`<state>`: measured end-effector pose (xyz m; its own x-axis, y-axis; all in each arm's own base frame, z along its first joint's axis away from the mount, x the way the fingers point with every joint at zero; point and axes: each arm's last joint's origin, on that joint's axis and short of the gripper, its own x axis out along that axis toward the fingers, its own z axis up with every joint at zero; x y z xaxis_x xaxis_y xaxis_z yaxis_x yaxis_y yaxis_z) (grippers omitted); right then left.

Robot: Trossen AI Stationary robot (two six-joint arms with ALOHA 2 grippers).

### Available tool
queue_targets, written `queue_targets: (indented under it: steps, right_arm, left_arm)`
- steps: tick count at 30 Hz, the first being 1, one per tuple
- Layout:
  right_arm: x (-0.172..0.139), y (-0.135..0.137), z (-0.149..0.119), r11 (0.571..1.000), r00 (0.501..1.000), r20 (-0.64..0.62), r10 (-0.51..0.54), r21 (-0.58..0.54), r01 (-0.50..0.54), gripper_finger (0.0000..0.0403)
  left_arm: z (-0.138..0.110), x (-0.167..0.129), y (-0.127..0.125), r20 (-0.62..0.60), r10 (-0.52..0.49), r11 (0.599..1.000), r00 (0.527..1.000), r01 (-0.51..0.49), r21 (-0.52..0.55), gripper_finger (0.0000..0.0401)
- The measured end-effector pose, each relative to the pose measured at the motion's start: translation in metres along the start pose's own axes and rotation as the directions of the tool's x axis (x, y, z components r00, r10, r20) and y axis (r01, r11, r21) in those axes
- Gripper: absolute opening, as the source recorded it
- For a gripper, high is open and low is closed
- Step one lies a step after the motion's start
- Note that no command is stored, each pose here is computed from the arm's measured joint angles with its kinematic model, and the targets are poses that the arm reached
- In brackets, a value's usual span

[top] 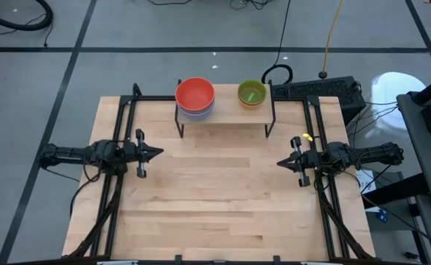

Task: Place and stack bowls onto a shelf
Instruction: Return to Home Position

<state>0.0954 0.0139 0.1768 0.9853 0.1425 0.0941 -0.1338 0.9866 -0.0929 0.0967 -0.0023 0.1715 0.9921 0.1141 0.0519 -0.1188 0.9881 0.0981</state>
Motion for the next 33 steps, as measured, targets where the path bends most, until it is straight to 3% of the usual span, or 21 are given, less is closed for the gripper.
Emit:
queue_targets:
  steps: [5, 33]
  right_arm:
    - [0.0, 0.0, 0.0, 1.0, 1.0, 0.0, 0.0, 0.0, 0.0, 0.0002]
    - [0.0, 0.0, 0.0, 1.0, 1.0, 0.0, 0.0, 0.0, 0.0, 0.0002]
  left_arm:
    - [-0.002, 0.0002, -0.0012, -0.012, -0.097, 0.995, 0.995, 0.097, 0.008, 0.0007]
    - [-0.0014, 0.0004, -0.0009, -0.003, -0.093, 0.996, 0.996, 0.093, -0.006, 0.0008]
